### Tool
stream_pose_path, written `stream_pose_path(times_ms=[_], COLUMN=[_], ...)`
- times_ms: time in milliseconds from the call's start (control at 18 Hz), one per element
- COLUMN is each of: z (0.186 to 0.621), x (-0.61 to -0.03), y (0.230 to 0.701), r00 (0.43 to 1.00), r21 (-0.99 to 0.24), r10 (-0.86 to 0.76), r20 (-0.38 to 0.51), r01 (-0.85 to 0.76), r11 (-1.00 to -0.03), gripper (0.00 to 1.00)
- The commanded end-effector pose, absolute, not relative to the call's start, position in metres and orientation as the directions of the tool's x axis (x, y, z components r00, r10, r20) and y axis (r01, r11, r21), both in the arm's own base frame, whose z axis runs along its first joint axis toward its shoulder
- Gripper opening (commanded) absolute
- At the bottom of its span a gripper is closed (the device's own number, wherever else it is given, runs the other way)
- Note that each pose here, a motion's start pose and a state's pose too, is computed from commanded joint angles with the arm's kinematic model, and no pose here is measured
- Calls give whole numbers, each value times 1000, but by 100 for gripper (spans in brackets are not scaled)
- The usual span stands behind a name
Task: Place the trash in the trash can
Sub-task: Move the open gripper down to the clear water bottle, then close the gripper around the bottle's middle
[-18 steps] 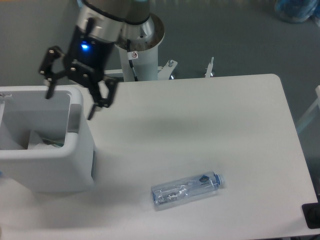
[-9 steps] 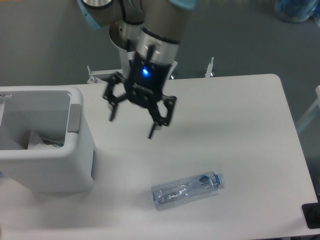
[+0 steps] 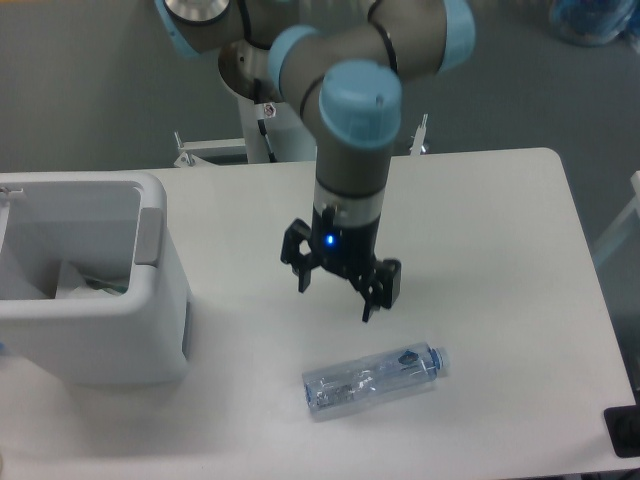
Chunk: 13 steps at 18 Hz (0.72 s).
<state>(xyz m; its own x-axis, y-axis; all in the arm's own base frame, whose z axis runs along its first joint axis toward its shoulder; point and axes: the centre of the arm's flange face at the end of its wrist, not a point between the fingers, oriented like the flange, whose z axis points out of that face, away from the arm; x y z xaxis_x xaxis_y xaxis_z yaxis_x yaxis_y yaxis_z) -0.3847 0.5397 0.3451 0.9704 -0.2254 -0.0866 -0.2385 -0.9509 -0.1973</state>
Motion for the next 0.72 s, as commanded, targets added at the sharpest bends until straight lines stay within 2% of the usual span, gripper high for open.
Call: stream_pose_path(times_ms=[111, 444, 722], z=[323, 259, 241], x=[-392, -390, -382], y=[550, 592, 601], r00=[968, 939, 929], r21=[-151, 96, 141], r10=[-235, -312, -344], r20=[-85, -145, -139], r01=[-246, -301, -325], r11=[-958, -949, -935], gripper=[100, 97, 97])
